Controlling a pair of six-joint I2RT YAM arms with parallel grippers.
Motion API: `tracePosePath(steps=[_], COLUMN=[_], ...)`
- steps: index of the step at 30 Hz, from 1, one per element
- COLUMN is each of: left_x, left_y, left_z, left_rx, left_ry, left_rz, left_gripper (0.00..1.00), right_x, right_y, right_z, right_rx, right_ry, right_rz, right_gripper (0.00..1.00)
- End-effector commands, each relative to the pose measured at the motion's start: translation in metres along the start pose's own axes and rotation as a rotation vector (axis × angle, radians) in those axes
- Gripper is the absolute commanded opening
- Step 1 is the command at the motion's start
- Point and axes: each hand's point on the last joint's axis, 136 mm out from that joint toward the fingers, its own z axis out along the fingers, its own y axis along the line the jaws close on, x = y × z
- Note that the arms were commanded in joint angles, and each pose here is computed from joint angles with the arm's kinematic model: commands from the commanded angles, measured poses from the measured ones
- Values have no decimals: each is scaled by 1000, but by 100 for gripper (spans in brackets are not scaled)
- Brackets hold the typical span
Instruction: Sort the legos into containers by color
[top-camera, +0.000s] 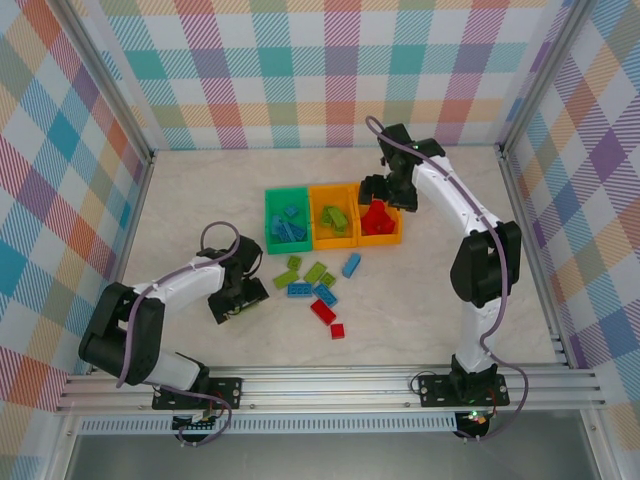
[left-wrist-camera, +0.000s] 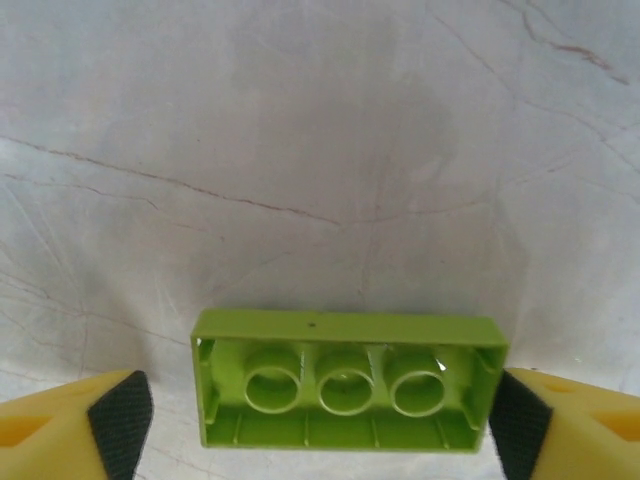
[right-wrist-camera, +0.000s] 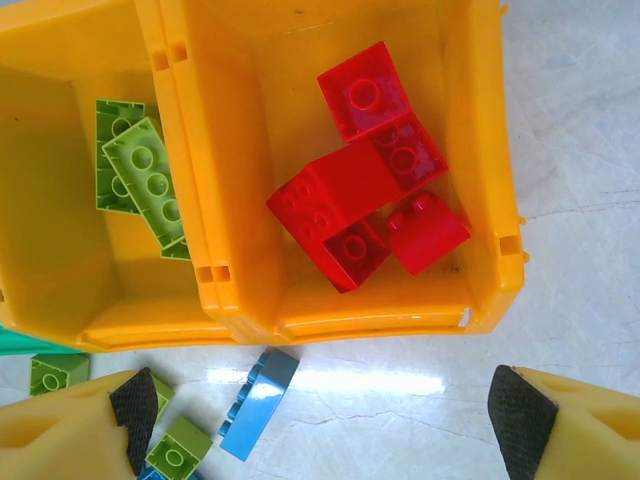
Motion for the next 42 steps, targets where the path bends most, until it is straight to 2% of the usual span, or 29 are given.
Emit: tracePosePath(steps=[1,3,9,14,20,27,33,42], left_x=[-1,-2,-6,-26,-75,-113,-119,-113], left_y=[6,9,5,-15,-82,-191,-272,-321], left_z=[6,8,6,-21,-90,-128,-123,-96], left_rx=[-18,-31,-20,49,261,448,461,483], left_ry=[10,10,-3,-80,-226,-236,-206,-147], left_rz=[-9,6,12,8,73,249,421,481], left_gripper=[75,65,60,59,61,62,62,63], right_x=[2,3,1,5,35,89,150,239], right_y=[-2,-3,-1,-2,-7,-12,6,26], right_z=[-16,-19,-34,-41,-27,-11,8,21], right_rx=[-3,-2,-23,-30,-65,-114,-93,-76], right_ry=[-22,-27,-62,-70,-43,-14,39,153], right_rz=[-20,-18,-11,-13,-39,6,-36,13], right_gripper=[88,88,88,88,87,84,84,80])
